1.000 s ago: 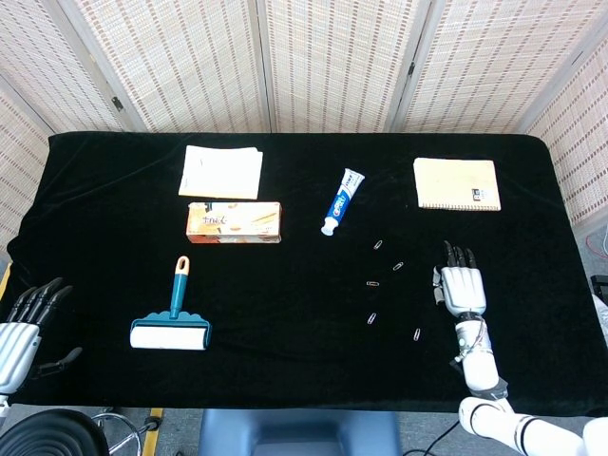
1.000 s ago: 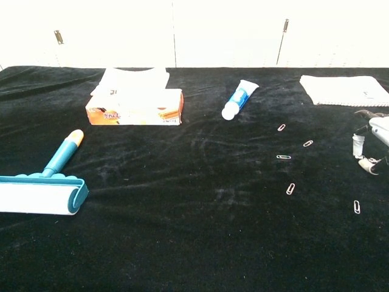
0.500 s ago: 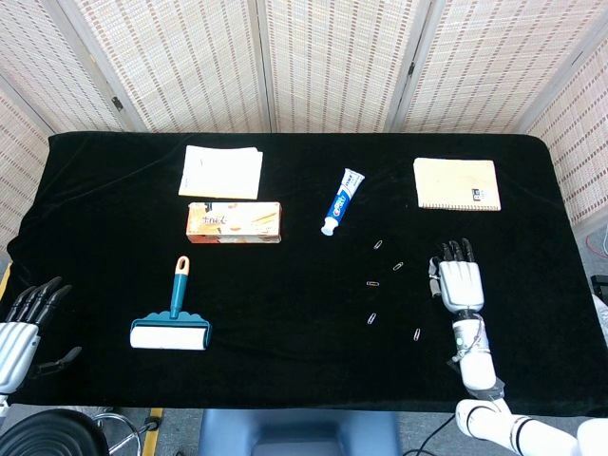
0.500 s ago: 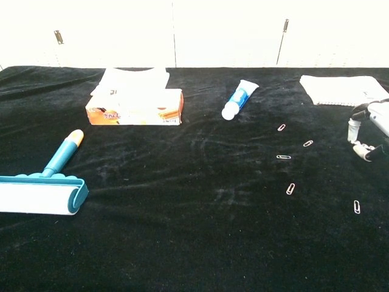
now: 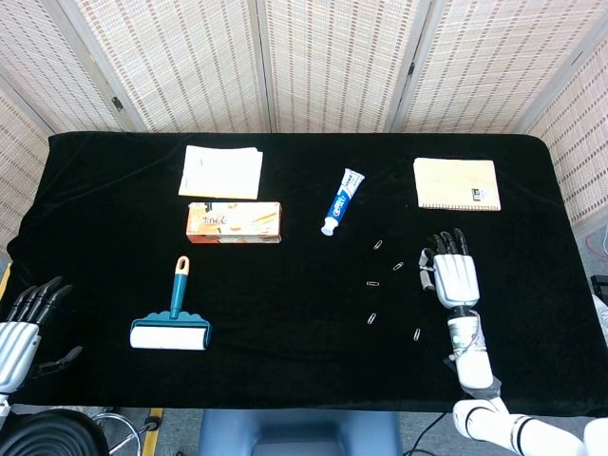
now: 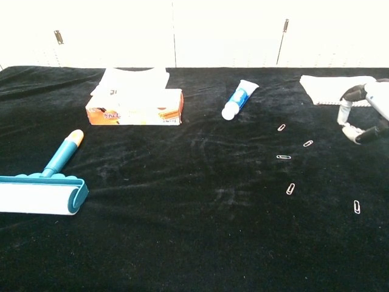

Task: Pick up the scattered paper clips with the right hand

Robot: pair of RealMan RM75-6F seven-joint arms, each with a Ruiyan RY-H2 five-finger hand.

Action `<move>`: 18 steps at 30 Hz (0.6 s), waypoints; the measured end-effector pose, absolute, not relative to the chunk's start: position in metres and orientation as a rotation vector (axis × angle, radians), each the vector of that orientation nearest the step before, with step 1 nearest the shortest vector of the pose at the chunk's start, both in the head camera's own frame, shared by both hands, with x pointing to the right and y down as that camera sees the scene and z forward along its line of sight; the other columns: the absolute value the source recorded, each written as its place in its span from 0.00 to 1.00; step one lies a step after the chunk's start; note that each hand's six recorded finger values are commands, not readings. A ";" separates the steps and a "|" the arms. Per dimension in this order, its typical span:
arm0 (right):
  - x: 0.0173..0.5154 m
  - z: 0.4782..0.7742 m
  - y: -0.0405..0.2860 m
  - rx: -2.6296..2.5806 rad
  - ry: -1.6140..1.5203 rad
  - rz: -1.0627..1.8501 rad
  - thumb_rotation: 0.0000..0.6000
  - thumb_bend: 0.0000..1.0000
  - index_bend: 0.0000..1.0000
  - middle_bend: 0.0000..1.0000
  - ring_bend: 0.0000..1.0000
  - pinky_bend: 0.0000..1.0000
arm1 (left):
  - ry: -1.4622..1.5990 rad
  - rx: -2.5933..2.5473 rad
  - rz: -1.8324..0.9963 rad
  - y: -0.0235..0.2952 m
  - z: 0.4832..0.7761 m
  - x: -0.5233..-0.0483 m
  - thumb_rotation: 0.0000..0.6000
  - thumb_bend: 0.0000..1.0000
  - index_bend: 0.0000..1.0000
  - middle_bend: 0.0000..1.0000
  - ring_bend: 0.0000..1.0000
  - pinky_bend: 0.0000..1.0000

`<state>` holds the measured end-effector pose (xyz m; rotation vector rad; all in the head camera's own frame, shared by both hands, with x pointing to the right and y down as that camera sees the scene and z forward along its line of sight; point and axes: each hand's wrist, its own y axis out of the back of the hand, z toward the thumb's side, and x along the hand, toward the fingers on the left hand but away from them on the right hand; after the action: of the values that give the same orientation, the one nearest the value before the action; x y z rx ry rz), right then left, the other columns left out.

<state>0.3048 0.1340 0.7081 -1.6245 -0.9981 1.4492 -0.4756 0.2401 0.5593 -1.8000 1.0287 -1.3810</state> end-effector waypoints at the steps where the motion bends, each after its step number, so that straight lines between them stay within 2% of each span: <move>1: 0.301 0.708 0.133 -1.638 -1.016 1.428 1.00 0.56 0.94 0.25 0.13 0.00 | 1.030 -1.800 -1.380 0.240 0.559 -0.476 1.00 0.28 0.00 0.00 0.00 0.01; 18: 0.258 0.740 0.120 -1.742 -1.185 1.246 1.00 0.56 0.94 0.27 0.15 0.00 | 1.069 -1.791 -1.387 0.239 0.554 -0.485 1.00 0.28 0.00 0.00 0.00 0.01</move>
<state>0.2578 0.1204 0.7398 -1.7421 -1.1853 1.2459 -0.4850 0.2391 0.5541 -1.7905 1.0687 -1.3865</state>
